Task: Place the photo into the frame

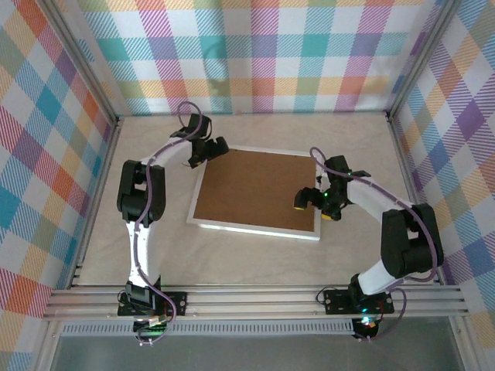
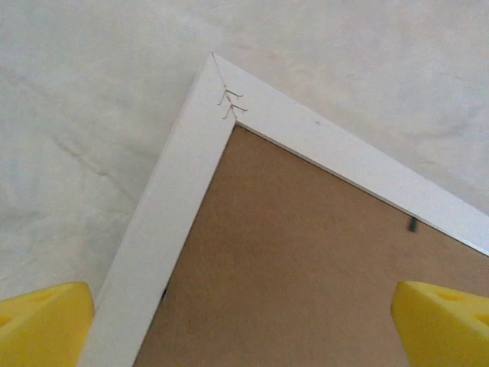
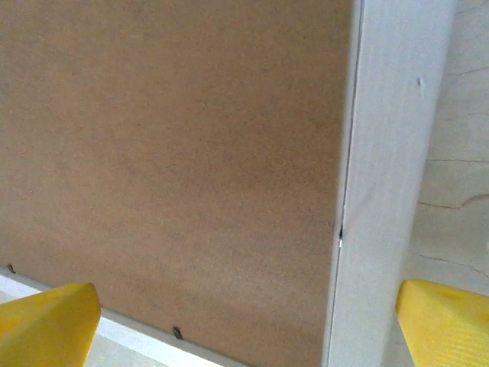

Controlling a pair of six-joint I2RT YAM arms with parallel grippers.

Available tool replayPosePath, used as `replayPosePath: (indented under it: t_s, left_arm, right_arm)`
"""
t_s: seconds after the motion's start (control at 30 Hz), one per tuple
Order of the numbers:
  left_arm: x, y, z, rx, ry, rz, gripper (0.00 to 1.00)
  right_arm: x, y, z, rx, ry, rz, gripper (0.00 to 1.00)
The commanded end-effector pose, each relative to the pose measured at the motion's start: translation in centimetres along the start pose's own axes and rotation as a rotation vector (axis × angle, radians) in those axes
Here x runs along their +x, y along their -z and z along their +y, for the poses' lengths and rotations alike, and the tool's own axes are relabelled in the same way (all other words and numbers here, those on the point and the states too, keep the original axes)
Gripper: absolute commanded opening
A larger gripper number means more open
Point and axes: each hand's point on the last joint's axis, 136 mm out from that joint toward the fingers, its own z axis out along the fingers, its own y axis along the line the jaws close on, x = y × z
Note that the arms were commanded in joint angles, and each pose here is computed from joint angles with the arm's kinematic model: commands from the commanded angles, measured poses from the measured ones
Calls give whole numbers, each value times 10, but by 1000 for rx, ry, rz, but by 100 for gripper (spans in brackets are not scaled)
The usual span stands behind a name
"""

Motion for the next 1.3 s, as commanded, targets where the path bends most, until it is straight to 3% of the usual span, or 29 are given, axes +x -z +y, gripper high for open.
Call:
replayPosePath:
  t_s: [0.0, 0.17, 0.4, 0.53, 0.97, 1.27]
  left_arm:
    - [5, 13, -1, 18, -46, 38, 100]
    - [26, 36, 30, -62, -75, 50, 100]
    - [67, 66, 69, -139, -90, 55, 100]
    - [84, 69, 85, -173, -115, 72, 98]
    - [92, 56, 98, -207, -184, 108, 64]
    - [99, 42, 101, -206, -216, 149, 62]
  right_arm:
    - [-31, 21, 1, 40, 42, -80, 99]
    - [-89, 30, -14, 63, 31, -147, 94]
    - [-142, 16, -28, 122, 37, -143, 67]
    - [-158, 8, -36, 167, 51, -133, 57]
    - [-179, -1, -48, 254, 68, -105, 55]
    - [-180, -12, -47, 228, 57, -99, 55]
